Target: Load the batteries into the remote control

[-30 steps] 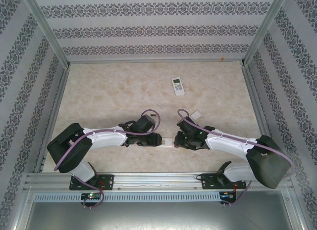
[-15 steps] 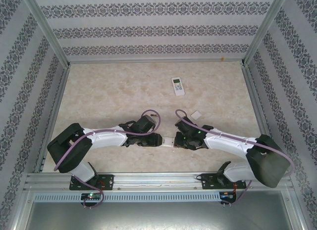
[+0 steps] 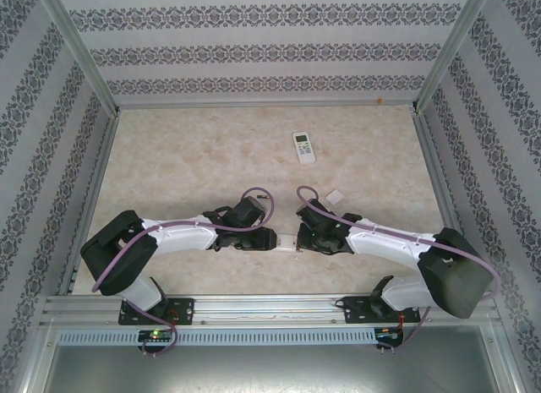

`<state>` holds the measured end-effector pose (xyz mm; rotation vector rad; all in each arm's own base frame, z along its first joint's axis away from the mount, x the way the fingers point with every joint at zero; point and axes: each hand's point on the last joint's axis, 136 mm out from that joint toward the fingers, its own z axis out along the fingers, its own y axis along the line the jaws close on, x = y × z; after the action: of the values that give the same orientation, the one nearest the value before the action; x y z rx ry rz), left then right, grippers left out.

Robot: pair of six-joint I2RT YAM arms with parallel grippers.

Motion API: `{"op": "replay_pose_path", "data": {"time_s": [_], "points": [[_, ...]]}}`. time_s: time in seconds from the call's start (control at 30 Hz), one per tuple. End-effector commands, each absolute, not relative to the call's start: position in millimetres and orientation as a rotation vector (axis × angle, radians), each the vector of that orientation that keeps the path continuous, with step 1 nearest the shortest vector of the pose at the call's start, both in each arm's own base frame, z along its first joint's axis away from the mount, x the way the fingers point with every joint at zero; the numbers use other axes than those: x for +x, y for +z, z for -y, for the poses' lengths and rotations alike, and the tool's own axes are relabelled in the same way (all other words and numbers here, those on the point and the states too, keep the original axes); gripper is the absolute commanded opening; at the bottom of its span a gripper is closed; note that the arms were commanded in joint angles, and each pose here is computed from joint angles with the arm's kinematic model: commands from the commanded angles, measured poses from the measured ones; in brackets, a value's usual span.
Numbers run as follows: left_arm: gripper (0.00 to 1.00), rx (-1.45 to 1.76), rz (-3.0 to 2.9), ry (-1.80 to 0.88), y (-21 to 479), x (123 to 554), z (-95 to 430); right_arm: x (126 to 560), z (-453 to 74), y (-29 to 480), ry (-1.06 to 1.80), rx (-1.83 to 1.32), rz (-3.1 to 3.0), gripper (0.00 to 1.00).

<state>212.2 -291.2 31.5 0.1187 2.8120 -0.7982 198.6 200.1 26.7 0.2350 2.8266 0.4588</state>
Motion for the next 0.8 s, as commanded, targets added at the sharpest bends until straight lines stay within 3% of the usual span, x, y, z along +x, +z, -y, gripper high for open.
{"op": "replay_pose_path", "data": {"time_s": [0.0, 0.4, 0.77], "points": [[0.49, 0.165, -2.797, -0.809, 35.0, 210.8, 297.2, 211.4, -208.8, 35.7, 0.462, 0.238, -2.775, 0.16], [0.49, 0.158, -2.8, -0.809, 32.8, 210.1, 296.1, 203.7, -207.5, 28.9, 0.445, 0.216, -2.814, 0.26], [0.49, 0.169, -2.792, -0.801, 35.2, 212.4, 297.0, 204.9, -204.0, 30.8, 0.423, 0.218, -2.807, 0.16]]}}
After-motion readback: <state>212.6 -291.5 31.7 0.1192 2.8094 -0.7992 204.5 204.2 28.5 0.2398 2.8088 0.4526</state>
